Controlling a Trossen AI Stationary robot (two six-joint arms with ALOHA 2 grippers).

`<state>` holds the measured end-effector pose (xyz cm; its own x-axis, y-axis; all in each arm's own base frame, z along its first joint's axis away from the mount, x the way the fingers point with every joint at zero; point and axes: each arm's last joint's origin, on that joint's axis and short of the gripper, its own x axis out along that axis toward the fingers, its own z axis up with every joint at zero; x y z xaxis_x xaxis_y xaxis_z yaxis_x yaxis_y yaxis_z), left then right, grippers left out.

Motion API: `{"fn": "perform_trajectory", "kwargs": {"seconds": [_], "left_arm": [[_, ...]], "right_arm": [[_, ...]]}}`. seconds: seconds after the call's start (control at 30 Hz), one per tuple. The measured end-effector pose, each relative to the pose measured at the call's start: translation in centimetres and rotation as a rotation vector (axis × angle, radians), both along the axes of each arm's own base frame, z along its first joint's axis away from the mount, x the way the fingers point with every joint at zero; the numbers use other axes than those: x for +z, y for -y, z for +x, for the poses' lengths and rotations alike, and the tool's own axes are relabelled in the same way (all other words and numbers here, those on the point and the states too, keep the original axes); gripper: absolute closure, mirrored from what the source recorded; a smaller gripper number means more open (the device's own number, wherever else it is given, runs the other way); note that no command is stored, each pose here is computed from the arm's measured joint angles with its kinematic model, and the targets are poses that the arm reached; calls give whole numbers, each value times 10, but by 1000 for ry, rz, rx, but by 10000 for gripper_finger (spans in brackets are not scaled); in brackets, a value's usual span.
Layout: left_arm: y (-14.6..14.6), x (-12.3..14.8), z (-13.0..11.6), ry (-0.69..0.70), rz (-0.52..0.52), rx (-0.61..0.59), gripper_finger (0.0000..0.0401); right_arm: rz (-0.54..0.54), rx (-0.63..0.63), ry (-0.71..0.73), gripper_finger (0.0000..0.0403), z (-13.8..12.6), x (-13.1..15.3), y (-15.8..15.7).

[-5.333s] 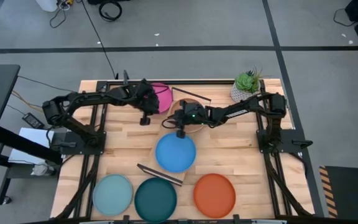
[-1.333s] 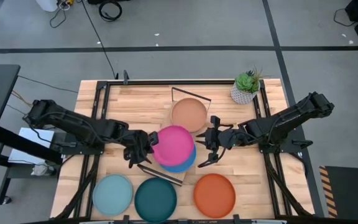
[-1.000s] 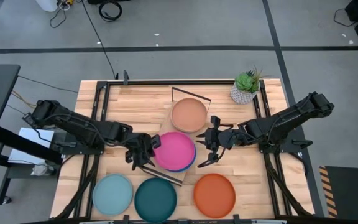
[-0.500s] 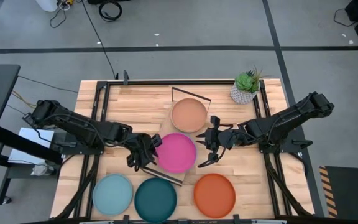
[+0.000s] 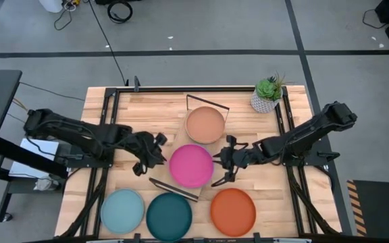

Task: Place and stack plates onto a shelf
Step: Stack the dark orange plate on top of the pink plate on the shelf

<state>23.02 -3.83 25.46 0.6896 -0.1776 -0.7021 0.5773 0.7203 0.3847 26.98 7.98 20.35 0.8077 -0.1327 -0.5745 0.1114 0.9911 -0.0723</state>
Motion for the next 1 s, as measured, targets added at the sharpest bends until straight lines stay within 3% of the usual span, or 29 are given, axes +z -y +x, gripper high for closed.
{"fn": "perform_trajectory", "kwargs": {"seconds": [0.2, 0.5, 0.63, 0.77, 1.0], "left_arm": [[-9, -24, -20, -36, -45, 61, 345], [-11, -11, -31, 66, -125, 113, 348], [-11, -7, -33, 88, -178, 167, 349], [-12, -5, -34, 93, -219, 223, 349], [-14, -4, -33, 115, -199, 257, 349]], "right_arm": [[7, -22, -87, 310, 3, -25, -3], [1, -36, -152, 310, 7, -44, -6], [-14, -6, -116, 310, 16, -50, -8], [-25, 6, -150, 310, 14, -48, -8], [-5, 9, -110, 310, 7, -29, -7]]}}
